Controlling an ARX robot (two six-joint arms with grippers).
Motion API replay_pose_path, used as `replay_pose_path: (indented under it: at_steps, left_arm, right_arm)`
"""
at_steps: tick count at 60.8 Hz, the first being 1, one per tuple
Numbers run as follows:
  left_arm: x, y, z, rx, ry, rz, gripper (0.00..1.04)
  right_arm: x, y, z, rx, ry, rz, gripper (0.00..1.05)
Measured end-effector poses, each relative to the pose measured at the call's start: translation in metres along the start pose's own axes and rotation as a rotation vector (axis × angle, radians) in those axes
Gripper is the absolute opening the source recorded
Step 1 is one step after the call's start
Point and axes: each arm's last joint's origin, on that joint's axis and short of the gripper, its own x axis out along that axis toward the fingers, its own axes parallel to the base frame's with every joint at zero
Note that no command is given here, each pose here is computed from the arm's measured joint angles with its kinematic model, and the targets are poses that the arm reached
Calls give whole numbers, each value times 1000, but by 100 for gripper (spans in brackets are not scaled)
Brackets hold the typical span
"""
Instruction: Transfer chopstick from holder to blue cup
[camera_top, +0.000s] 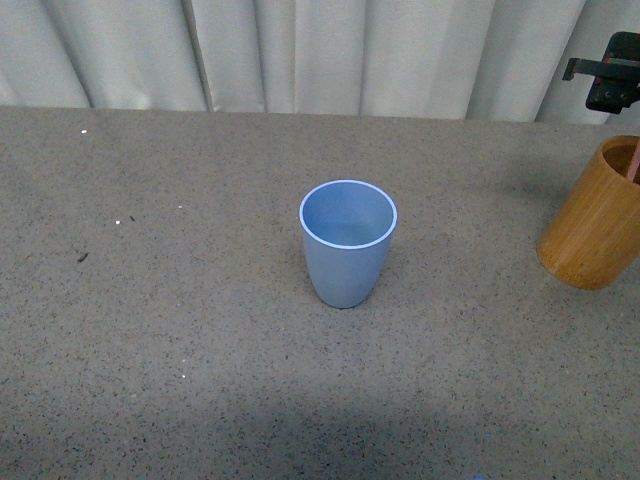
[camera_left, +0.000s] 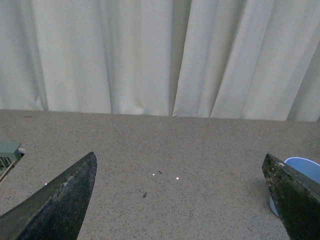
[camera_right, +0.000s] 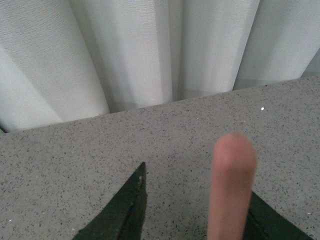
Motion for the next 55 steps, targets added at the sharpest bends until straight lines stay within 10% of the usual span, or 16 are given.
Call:
replay_pose_path:
  at_steps: [13, 27, 55]
  left_arm:
    - [0, 0, 0, 0, 0, 0, 98]
    - [0, 0, 0, 0, 0, 0, 98]
    - [0, 0, 0, 0, 0, 0, 98]
  right_arm:
    - [-5, -2, -9, -1, 10, 12, 1]
    - [-19, -12, 0, -21, -12, 1, 1]
    - [-142, -2, 157, -81, -526, 45, 1]
